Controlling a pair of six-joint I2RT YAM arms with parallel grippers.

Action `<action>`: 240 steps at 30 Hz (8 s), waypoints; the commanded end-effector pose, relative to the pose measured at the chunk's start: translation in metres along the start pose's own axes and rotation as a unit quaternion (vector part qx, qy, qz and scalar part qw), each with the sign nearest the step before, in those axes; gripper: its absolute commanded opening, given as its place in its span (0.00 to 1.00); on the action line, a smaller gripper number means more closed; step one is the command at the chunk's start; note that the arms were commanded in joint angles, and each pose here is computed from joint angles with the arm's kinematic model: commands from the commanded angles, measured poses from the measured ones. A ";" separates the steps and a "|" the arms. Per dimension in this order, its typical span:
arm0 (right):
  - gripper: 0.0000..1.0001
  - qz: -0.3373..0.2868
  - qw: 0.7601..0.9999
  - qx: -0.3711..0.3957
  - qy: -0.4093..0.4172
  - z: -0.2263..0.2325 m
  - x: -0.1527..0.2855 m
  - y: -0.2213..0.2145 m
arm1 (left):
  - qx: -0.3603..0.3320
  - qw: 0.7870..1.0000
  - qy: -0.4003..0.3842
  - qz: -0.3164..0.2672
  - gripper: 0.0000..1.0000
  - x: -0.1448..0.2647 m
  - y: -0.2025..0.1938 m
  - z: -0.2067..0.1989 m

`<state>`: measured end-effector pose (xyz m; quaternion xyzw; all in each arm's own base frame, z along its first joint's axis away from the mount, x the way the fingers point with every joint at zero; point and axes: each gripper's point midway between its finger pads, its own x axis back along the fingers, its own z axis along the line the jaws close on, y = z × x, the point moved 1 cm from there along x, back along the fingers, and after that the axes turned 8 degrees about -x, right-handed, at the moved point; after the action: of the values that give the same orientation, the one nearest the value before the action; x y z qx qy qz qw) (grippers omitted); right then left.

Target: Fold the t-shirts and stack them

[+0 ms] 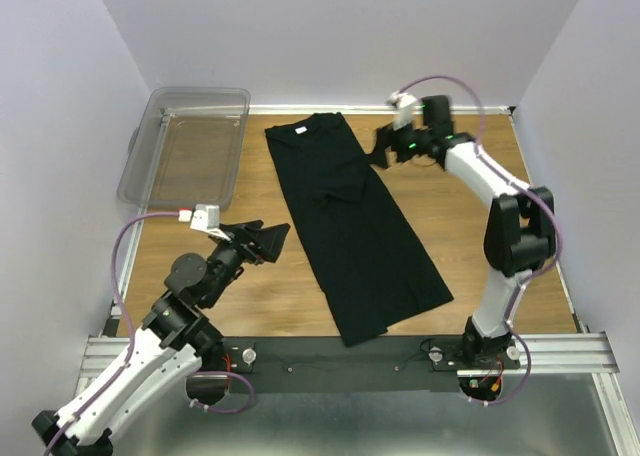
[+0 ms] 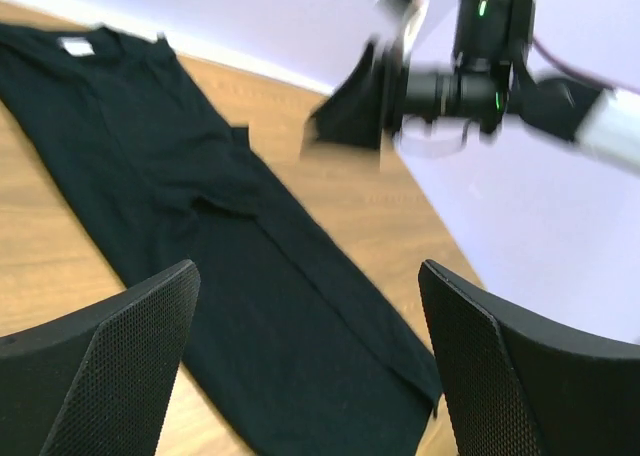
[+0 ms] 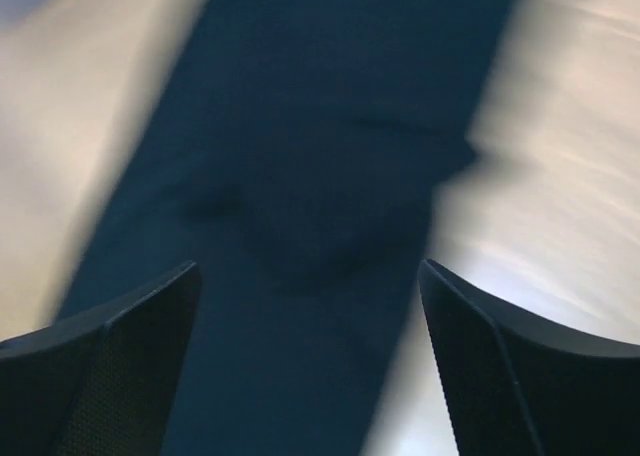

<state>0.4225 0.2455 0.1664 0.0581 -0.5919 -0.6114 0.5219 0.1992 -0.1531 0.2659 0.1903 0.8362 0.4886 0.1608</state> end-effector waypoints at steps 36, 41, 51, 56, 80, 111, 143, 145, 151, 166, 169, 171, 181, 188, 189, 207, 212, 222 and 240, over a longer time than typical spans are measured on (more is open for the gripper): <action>0.04 -0.011 0.958 -0.286 -0.022 -0.168 -0.111 -0.032 | 0.038 0.996 -0.025 0.075 0.98 -0.011 -0.058 0.002; 0.01 -0.028 0.972 -0.232 -0.036 -0.157 -0.095 -0.008 | 0.037 0.996 -0.023 0.074 0.98 -0.011 -0.058 0.003; 0.01 -0.041 0.980 -0.191 -0.036 -0.134 -0.091 0.012 | 0.038 0.996 -0.027 0.080 0.98 -0.014 -0.064 0.003; 0.01 -0.018 0.987 -0.159 -0.033 -0.107 -0.106 0.000 | 0.037 0.996 -0.029 0.081 0.98 -0.013 -0.064 0.002; 0.05 -0.044 0.967 -0.119 -0.221 -0.146 -0.102 0.014 | 0.034 0.996 -0.030 0.079 0.98 -0.009 -0.062 0.003; 0.33 -0.023 0.974 -0.159 -0.160 -0.151 -0.122 -0.003 | 0.029 0.997 -0.024 0.074 0.98 -0.003 -0.056 0.005; 0.27 0.042 0.993 -0.105 -0.026 -0.023 -0.146 -0.023 | 0.033 0.996 -0.033 0.073 0.98 -0.003 -0.056 0.001; 0.31 0.049 0.993 -0.102 -0.017 -0.016 -0.149 -0.025 | 0.035 0.996 -0.032 0.074 0.98 -0.002 -0.057 0.002; 0.47 0.051 0.995 -0.090 -0.008 -0.007 -0.137 -0.018 | 0.038 0.996 -0.031 0.072 0.98 0.000 -0.058 0.003; 0.46 -0.009 0.989 -0.089 0.116 -0.012 -0.060 0.036 | 0.044 0.996 -0.035 0.064 0.98 0.004 -0.053 0.001; 0.49 -0.017 0.997 -0.074 0.029 -0.040 -0.061 0.036 | 0.045 0.996 -0.036 0.061 0.98 0.005 -0.052 0.001; 0.65 -0.013 0.997 -0.073 0.014 -0.046 -0.064 0.032 | 0.046 0.997 -0.037 0.058 0.98 0.005 -0.051 0.001; 0.84 0.040 0.997 -0.041 -0.052 -0.077 -0.093 -0.014 | 0.045 0.996 -0.036 0.064 0.98 0.003 -0.056 0.002; 0.74 0.069 0.995 -0.019 -0.075 -0.087 -0.102 -0.036 | 0.044 0.996 -0.033 0.063 0.98 0.002 -0.056 0.003; 0.73 0.074 0.994 -0.017 -0.077 -0.087 -0.101 -0.040 | 0.044 0.996 -0.034 0.065 0.98 0.002 -0.057 0.003; 0.38 0.103 0.988 0.037 -0.108 -0.097 -0.109 -0.058 | 0.045 0.996 -0.038 0.065 0.98 0.001 -0.057 0.002; 0.14 0.108 0.988 0.052 -0.102 -0.088 -0.102 -0.061 | 0.045 0.996 -0.039 0.066 0.98 0.002 -0.058 0.001; 0.11 0.128 0.972 0.101 -0.170 -0.091 -0.083 -0.063 | 0.046 0.996 -0.042 0.063 0.98 0.002 -0.057 0.001; 0.14 0.126 0.943 0.162 -0.261 -0.084 -0.064 -0.044 | 0.045 0.996 -0.044 0.060 0.98 0.003 -0.055 0.000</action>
<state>0.4851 0.2334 0.0574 -0.0858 -0.7760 -0.4486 0.4349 0.1891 -0.1761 0.2171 0.2676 0.8357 0.4552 0.1513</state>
